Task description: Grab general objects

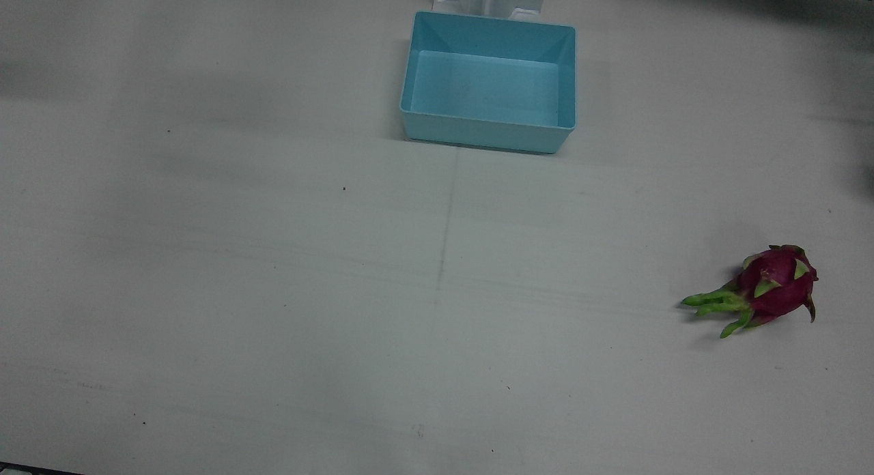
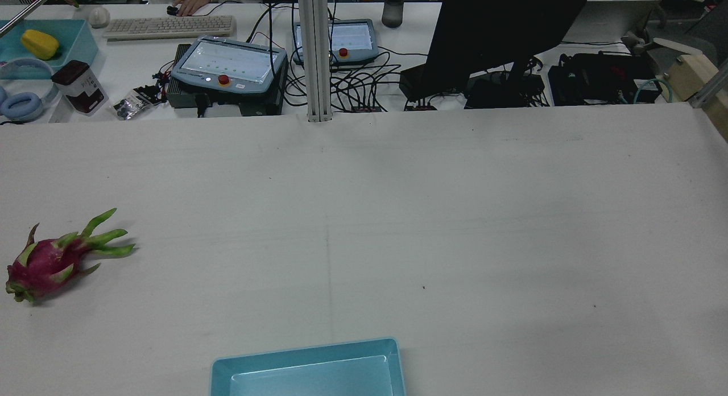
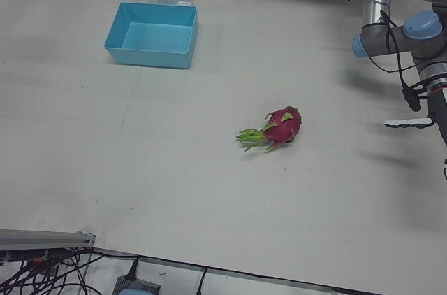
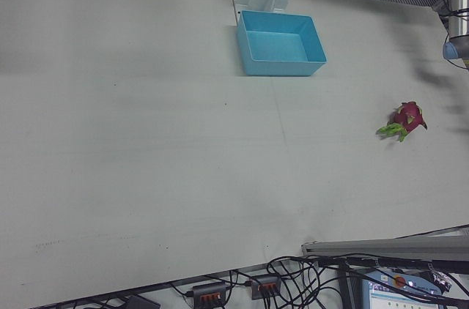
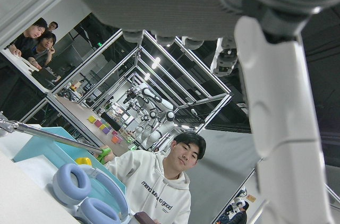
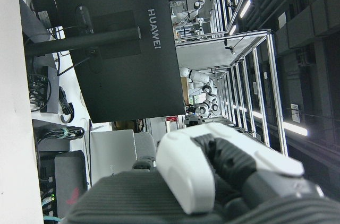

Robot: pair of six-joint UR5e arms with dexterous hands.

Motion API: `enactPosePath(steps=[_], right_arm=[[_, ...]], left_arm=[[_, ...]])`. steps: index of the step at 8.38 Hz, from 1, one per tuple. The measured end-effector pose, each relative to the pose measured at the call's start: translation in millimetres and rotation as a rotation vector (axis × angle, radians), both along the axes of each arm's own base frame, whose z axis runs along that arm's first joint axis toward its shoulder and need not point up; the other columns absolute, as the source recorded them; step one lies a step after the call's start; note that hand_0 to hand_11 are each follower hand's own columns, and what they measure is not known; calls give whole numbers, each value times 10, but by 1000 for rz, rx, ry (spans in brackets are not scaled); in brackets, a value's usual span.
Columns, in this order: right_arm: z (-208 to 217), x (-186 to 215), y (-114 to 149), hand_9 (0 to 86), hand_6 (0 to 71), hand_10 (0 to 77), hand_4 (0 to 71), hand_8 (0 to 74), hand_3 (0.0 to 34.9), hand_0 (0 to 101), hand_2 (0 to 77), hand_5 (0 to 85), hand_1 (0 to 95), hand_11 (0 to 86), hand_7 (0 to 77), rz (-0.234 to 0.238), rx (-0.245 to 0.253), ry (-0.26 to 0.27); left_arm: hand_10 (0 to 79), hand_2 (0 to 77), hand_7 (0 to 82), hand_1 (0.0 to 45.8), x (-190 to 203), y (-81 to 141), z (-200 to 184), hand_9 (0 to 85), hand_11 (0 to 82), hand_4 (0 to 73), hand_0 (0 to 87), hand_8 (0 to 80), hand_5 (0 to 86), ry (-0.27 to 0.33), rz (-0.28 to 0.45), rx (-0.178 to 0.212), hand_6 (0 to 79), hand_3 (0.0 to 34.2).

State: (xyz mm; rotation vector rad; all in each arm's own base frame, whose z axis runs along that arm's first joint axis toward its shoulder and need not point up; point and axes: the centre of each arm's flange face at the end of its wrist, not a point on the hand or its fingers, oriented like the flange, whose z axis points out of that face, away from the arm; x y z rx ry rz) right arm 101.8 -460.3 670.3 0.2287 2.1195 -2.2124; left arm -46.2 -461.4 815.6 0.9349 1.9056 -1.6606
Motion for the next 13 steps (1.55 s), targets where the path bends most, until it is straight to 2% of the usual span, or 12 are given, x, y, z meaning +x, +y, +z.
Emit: enactPosePath(steps=[9,13], right_arm=[[-7,2,-1,5,0,0,0,0,0,0,774,0,949,0,0,0,1,0],[-15,8,0,5,0,0,0,0,0,0,774,0,949,5,0,2,2,0]], left_arm=[[5,16,5,0,3,-9,-14,5,11,71,500,11,22,5,0,12,0,52],[5,16,11,0,11,-21,-65,11,11,71,501,11,22,26,8,46,0,64]])
